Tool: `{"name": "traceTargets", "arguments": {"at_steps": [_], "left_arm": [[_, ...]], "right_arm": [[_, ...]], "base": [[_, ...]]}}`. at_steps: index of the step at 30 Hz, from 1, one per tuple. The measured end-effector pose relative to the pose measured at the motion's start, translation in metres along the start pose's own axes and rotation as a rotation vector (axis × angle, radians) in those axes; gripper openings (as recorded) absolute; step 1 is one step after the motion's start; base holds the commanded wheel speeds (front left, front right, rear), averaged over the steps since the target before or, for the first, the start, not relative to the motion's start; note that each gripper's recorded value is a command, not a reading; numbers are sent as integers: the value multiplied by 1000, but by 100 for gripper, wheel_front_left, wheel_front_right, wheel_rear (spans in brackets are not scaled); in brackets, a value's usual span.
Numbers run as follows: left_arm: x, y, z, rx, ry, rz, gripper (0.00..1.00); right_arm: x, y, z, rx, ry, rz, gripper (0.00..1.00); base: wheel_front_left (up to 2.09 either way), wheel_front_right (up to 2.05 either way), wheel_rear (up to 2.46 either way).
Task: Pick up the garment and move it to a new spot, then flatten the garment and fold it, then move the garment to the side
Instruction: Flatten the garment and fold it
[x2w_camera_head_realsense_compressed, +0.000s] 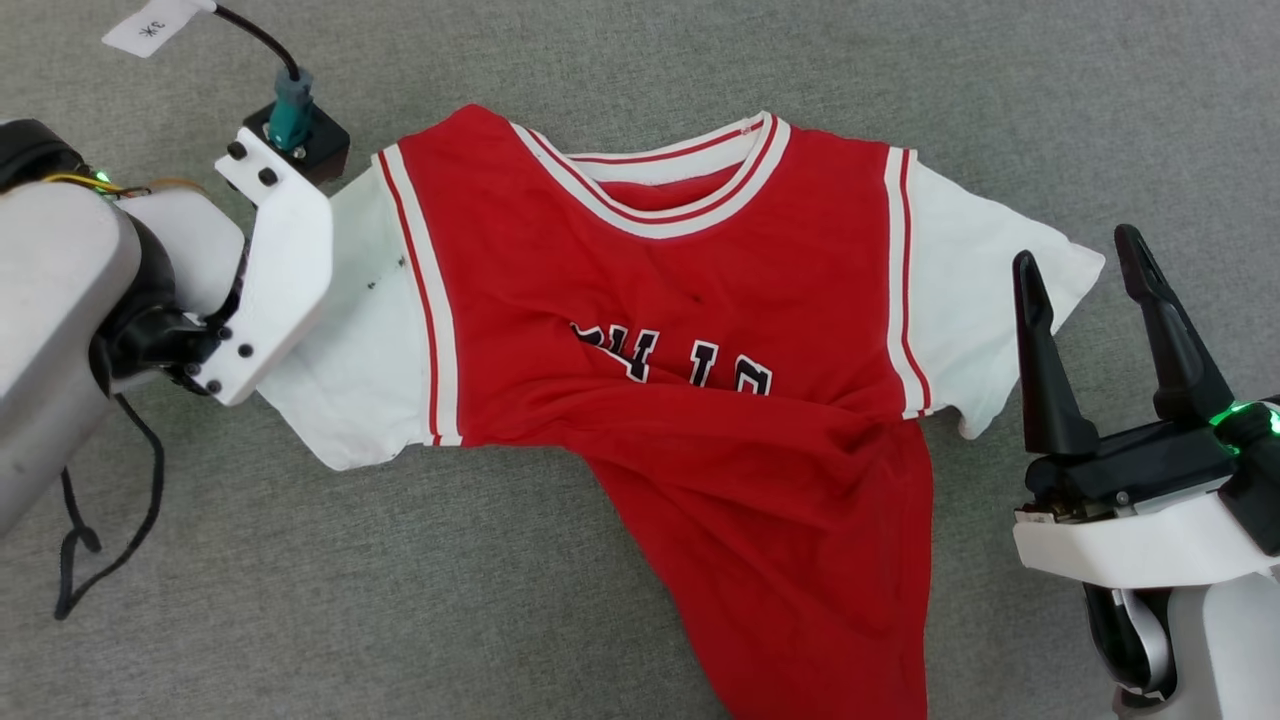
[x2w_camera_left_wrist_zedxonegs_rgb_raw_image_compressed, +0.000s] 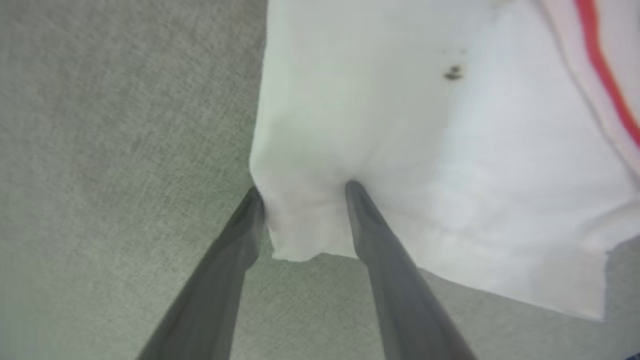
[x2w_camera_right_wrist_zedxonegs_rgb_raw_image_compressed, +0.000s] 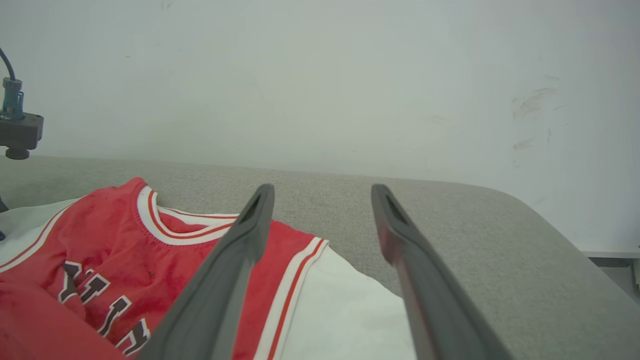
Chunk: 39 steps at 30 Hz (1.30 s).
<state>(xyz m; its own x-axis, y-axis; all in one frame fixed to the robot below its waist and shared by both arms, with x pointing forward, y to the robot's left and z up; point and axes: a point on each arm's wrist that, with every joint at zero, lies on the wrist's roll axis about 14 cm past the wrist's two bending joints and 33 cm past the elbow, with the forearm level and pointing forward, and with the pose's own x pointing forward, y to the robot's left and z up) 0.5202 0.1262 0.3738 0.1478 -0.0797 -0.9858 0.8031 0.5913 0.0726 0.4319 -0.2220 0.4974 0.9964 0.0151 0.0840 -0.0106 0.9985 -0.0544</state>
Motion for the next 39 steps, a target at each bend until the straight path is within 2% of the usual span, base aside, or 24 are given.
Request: {"name": "traceTargets", "arguments": {"at_steps": [3,7,12,18,20,24,32,35,39], "left_arm": [[-1,-5,0,9,-14,-11,0],[-11,-7,0,6,-55,-2,0],[-43,0,0,-24,-158,44,0],[-70,-4,-6,-26,-247,72,0],[-75,-6,-10,-17,-260,80,0],[-78,-12,-15,11,-271,88,0],[-74,-13,-8,39,-305,85,0],[-70,-9,-7,47,-310,91,0],[-62,-3,-7,44,-307,90,0]], "right_arm": [[2,-1,2,2,-8,-2,100],[7,-10,23,-17,-72,-22,100],[15,-35,70,-130,-185,-39,100],[40,-39,88,-281,-66,44,100],[49,-38,83,-304,31,86,100],[57,-45,52,-364,329,171,100],[32,-67,-17,-468,964,277,100],[23,-69,-37,-466,1129,300,100],[19,-71,-62,-449,1267,306,100]], "base": [[0,0,0],[0,0,0],[0,0,0],[0,0,0],[0,0,0],[0,0,0],[0,0,0],[0,0,0],[0,0,0]]}}
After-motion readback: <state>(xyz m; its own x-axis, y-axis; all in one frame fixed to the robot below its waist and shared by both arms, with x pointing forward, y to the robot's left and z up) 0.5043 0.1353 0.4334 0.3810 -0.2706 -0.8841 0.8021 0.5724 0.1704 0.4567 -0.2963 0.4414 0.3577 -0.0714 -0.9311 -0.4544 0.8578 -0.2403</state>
